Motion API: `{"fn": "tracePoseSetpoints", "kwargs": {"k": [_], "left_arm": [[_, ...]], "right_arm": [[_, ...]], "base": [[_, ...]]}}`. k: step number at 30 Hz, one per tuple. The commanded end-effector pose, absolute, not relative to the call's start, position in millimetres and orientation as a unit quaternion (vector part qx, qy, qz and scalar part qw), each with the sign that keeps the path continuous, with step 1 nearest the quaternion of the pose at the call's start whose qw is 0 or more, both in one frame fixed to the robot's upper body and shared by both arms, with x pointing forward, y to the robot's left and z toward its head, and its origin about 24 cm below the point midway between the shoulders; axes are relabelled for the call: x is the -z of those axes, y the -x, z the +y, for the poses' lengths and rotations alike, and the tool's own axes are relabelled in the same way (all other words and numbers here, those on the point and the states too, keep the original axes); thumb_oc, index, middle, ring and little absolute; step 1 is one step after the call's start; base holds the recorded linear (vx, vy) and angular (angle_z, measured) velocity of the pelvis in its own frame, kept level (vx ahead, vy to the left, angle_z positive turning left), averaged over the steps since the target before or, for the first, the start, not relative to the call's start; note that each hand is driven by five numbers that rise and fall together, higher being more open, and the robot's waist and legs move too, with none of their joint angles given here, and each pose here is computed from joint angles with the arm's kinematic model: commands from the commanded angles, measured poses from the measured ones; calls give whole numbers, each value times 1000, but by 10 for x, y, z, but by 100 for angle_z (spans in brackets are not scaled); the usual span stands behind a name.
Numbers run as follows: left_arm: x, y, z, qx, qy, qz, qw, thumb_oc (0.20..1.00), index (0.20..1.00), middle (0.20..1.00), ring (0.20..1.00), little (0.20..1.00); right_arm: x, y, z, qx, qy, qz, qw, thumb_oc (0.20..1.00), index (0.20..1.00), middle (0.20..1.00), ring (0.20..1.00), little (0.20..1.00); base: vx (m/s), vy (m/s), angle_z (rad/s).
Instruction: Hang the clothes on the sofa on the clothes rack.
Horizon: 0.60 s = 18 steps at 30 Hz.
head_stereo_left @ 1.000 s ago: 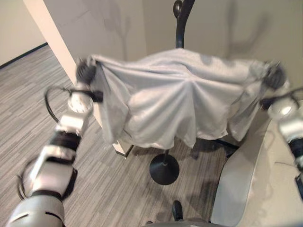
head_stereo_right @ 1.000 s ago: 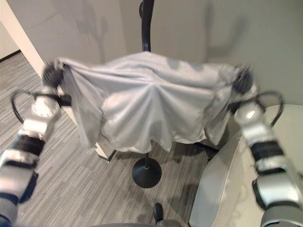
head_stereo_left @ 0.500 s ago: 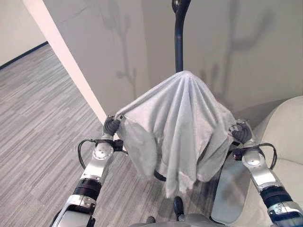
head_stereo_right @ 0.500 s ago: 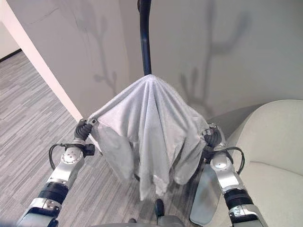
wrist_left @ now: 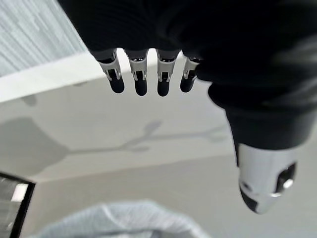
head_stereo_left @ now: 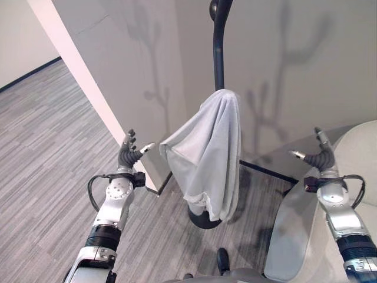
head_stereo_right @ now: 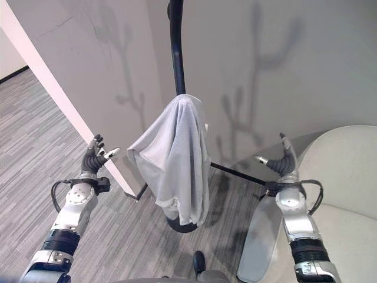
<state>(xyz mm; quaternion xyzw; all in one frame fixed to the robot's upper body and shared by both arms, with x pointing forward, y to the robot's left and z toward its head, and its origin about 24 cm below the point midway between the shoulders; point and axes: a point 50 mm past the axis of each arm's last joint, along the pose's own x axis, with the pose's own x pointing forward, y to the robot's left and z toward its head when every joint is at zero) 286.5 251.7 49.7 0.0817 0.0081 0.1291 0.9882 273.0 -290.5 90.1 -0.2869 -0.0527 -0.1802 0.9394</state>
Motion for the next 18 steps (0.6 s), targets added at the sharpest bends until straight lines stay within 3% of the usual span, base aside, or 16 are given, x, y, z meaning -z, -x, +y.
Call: {"fn": "tracePoseSetpoints", "kwargs": {"k": [1, 9, 14, 18], "left_arm": [[-544, -2764, 2715, -136, -104, -12, 985, 1000, 1000, 1000, 1000, 1000], [256, -2066, 2828, -164, -50, 145, 975, 1000, 1000, 1000, 1000, 1000], [1002, -1376, 2656, -116, -87, 342, 928, 1000, 1000, 1000, 1000, 1000], [1238, -1184, 2530, -67, -124, 414, 899, 1000, 1000, 1000, 1000, 1000]], "right_arm": [[-913, -2598, -3009, 166, 285, -64, 942, 1000, 1000, 1000, 1000, 1000], [-87, -2003, -2851, 125, 143, 71, 979, 1000, 1000, 1000, 1000, 1000], [779, -1424, -2678, 111, 95, 274, 950, 1000, 1000, 1000, 1000, 1000], [1098, -1226, -2642, 117, 100, 365, 918, 1000, 1000, 1000, 1000, 1000]], "base": [[9, 7, -6], [-3, 6, -1], [-38, 42, -7], [-33, 34, -5]]}}
